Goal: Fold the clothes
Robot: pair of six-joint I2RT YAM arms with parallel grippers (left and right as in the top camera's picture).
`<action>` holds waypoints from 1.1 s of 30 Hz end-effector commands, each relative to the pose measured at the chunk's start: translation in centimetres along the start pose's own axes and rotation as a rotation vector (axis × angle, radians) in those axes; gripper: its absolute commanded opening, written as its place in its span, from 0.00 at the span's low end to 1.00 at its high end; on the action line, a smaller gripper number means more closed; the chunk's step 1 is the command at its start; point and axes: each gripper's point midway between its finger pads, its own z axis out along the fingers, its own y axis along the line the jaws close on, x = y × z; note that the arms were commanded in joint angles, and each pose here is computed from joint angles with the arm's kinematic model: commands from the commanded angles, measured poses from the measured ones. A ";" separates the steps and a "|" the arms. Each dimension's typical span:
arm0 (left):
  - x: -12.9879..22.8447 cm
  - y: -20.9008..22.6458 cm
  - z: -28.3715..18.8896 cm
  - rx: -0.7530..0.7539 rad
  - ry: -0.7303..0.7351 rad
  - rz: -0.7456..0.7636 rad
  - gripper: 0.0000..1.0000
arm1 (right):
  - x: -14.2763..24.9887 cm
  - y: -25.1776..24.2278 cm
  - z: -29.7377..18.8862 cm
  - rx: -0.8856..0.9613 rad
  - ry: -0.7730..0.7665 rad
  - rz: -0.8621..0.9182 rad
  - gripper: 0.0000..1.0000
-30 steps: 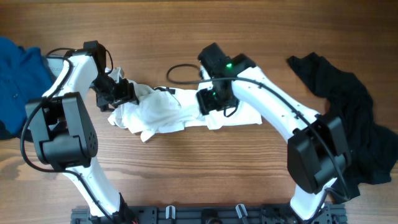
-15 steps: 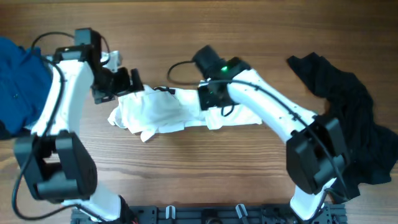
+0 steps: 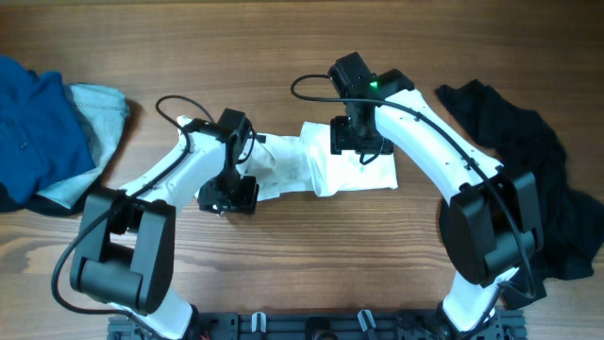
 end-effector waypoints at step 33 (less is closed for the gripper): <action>-9.5 3.8 -6.7 -0.258 -0.423 -0.176 0.04 | 0.3 -0.2 -0.5 0.007 0.007 0.017 0.73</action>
